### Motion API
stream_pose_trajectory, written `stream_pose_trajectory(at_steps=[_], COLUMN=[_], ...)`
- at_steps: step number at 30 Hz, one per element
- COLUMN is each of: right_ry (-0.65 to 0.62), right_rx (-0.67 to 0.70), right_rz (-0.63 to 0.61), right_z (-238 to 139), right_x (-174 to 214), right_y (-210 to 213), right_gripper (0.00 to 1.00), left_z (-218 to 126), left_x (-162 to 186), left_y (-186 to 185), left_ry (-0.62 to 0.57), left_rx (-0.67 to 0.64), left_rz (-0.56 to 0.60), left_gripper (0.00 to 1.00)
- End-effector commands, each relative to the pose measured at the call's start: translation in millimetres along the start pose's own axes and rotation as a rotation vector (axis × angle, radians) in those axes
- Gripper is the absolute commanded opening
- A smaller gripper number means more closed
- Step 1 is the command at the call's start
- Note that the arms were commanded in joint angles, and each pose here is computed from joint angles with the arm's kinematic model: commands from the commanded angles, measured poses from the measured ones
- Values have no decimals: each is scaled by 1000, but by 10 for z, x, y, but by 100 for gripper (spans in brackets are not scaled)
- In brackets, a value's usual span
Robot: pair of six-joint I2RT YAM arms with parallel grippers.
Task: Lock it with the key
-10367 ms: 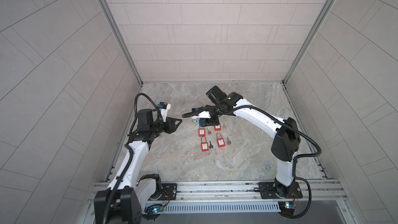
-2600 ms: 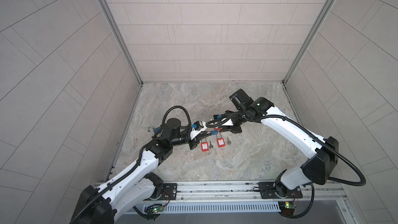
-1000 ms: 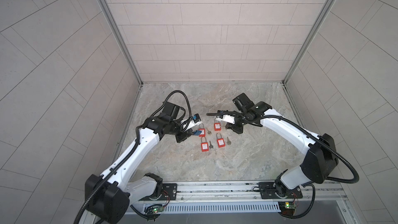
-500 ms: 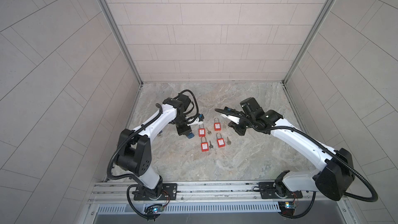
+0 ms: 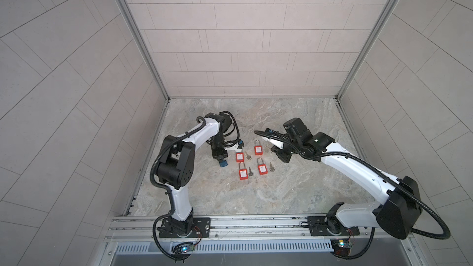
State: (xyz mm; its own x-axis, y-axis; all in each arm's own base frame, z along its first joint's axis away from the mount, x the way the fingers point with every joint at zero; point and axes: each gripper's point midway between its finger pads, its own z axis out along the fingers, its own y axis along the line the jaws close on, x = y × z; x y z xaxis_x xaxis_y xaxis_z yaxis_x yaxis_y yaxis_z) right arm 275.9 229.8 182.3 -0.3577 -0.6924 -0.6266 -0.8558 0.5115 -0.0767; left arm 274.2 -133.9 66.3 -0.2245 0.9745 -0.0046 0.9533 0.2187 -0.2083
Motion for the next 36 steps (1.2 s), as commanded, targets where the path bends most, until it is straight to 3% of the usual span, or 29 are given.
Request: stream_pose_trajectory(at_steps=[1,12,19,25,33,36], right_ry=[9,22,32,35,34,22], right_rx=[22,36,41,31,54,76], right_rz=[12,69,94,114,119,143], right_z=[5,102,146,172,115,74], right_x=[-68,-136,-167,-194,-212,-242], right_y=[-38,-92,-124,-107,-80,-98], right_gripper=[0,0,0,0,0,0], left_z=[-7,141,207,224,184,38], left_x=[-5,-70,-116,-203,-288,-365], left_y=[3,185,479,657,807,874], left_ry=[36,76,97,80,38,-49], left_rx=[35,67,-43,-98,-159,-177], left_rz=[67,124,107,95,6,-70], left_gripper=[0,0,16,20,23,24])
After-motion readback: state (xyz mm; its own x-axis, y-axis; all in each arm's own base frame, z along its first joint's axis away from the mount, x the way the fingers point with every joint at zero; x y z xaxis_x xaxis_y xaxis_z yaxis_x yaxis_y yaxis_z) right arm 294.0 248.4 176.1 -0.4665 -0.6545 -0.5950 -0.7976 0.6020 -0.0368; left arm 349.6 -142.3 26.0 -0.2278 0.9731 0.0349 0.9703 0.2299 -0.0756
